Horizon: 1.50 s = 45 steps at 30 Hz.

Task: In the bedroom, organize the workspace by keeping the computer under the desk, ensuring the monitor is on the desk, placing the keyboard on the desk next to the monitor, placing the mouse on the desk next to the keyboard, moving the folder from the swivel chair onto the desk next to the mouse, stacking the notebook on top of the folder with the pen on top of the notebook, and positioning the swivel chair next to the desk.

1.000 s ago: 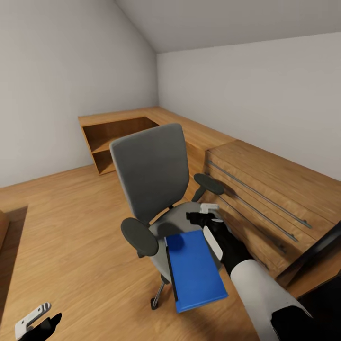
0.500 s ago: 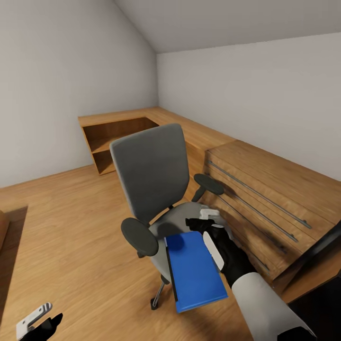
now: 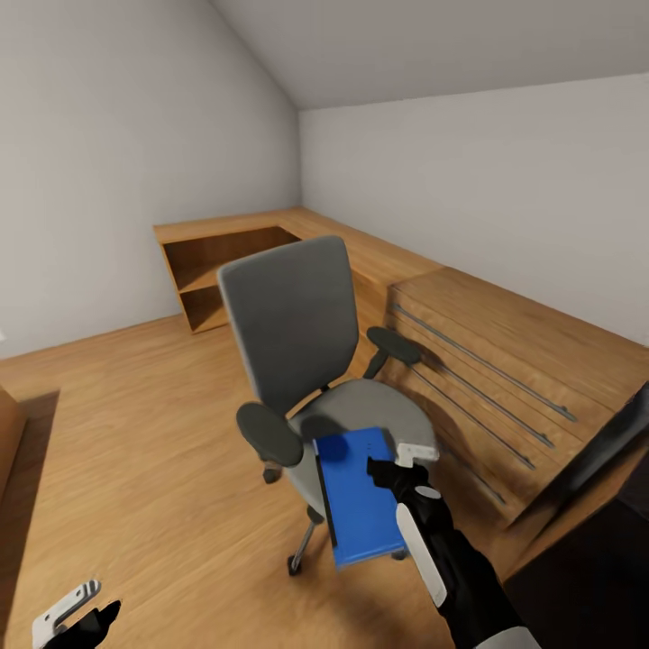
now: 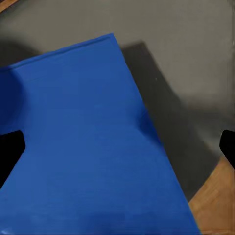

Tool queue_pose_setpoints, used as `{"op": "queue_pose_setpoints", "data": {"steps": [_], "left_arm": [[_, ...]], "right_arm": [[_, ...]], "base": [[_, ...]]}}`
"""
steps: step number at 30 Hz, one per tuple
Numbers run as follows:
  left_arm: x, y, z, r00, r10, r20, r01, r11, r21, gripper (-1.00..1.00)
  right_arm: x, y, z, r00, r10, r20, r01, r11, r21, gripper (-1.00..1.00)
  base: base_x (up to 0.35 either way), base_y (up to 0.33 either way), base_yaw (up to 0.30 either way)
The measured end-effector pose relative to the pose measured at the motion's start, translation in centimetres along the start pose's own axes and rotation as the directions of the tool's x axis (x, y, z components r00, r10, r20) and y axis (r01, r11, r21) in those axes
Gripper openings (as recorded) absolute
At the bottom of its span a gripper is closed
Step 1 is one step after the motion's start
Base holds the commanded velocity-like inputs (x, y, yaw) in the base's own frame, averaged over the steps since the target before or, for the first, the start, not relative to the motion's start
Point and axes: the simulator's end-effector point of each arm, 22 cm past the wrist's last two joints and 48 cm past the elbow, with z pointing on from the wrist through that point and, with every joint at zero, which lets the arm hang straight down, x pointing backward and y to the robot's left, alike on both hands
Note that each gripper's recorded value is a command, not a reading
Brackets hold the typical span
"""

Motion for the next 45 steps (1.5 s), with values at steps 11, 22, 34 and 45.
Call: {"op": "queue_pose_setpoints", "data": {"steps": [11, 22, 34, 45], "left_arm": [[1.8, 1.2, 0.4, 0.999, 0.004, -0.04, -0.005, 1.0, -0.024, 1.0], [2.0, 0.9, 0.3, 0.999, 0.007, -0.041, -0.008, 1.0, -0.017, 1.0], [1.0, 0.5, 0.0, 1.0, 0.0, -0.008, 0.0, 1.0, -0.006, 1.0], [-0.1, 0.1, -0.2, 0.999, -0.009, 0.032, 0.009, 1.0, 0.005, 1.0]], "right_arm": [[1.0, 0.2, -1.6, 1.0, 0.023, 0.005, -0.023, 1.0, -0.012, 1.0], [0.4, 0.1, -2.4, 0.999, 0.03, 0.03, -0.029, 0.999, -0.017, 1.0], [-0.3, 0.2, -2.9, 0.998, 0.038, 0.058, -0.037, 0.999, -0.02, 1.0], [-1.9, 0.1, -3.4, 0.991, 0.059, 0.121, -0.056, 0.998, -0.021, 1.0]], "base": [[-0.334, 0.0, 0.0], [-0.046, 0.0, 0.0], [-0.004, 0.006, 0.0], [-0.072, 0.249, 0.0]]}}
